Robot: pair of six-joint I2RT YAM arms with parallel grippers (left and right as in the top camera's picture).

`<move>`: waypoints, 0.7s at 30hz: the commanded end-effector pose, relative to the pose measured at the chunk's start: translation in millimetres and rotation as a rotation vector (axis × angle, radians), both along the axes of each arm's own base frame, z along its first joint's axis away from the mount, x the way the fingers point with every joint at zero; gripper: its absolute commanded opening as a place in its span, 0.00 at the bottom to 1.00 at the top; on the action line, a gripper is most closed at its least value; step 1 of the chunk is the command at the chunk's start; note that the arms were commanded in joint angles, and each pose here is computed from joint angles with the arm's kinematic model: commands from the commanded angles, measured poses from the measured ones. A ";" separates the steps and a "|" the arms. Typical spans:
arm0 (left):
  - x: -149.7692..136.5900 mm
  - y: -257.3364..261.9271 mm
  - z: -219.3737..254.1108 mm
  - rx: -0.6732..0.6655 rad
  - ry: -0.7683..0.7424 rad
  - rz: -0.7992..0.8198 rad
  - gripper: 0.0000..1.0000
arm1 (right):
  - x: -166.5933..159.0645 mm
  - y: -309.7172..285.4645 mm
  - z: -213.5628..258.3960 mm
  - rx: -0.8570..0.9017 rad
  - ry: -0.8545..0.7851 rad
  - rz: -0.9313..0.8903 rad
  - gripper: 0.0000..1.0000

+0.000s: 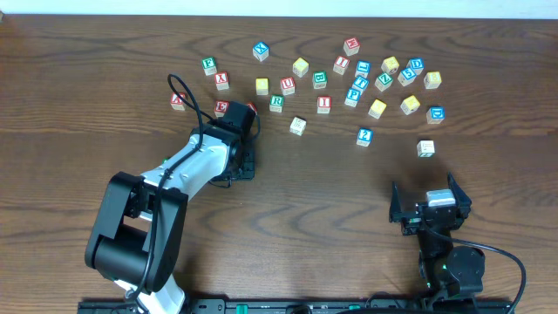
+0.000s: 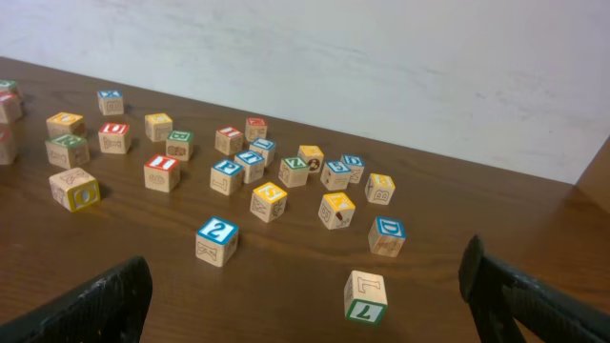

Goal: Spell out NEURIPS
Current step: 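Lower the N block onto the table and open the left gripper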

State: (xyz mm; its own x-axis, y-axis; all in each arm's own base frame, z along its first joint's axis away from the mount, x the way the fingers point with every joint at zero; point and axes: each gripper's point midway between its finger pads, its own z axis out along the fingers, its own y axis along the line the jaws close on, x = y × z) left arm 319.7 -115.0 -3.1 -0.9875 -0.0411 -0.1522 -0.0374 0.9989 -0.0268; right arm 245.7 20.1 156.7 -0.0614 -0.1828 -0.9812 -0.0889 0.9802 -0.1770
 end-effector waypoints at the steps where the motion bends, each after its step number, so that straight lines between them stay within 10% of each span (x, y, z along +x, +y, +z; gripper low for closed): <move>1: 7.9 -2.9 10.4 -0.009 -0.030 -0.007 0.47 | -0.1 -2.1 -0.6 -0.007 0.000 -0.008 0.99; 21: 47.7 -16.5 46.6 -0.035 -0.147 -0.043 0.47 | -0.1 -2.1 -0.6 -0.007 0.000 -0.008 0.99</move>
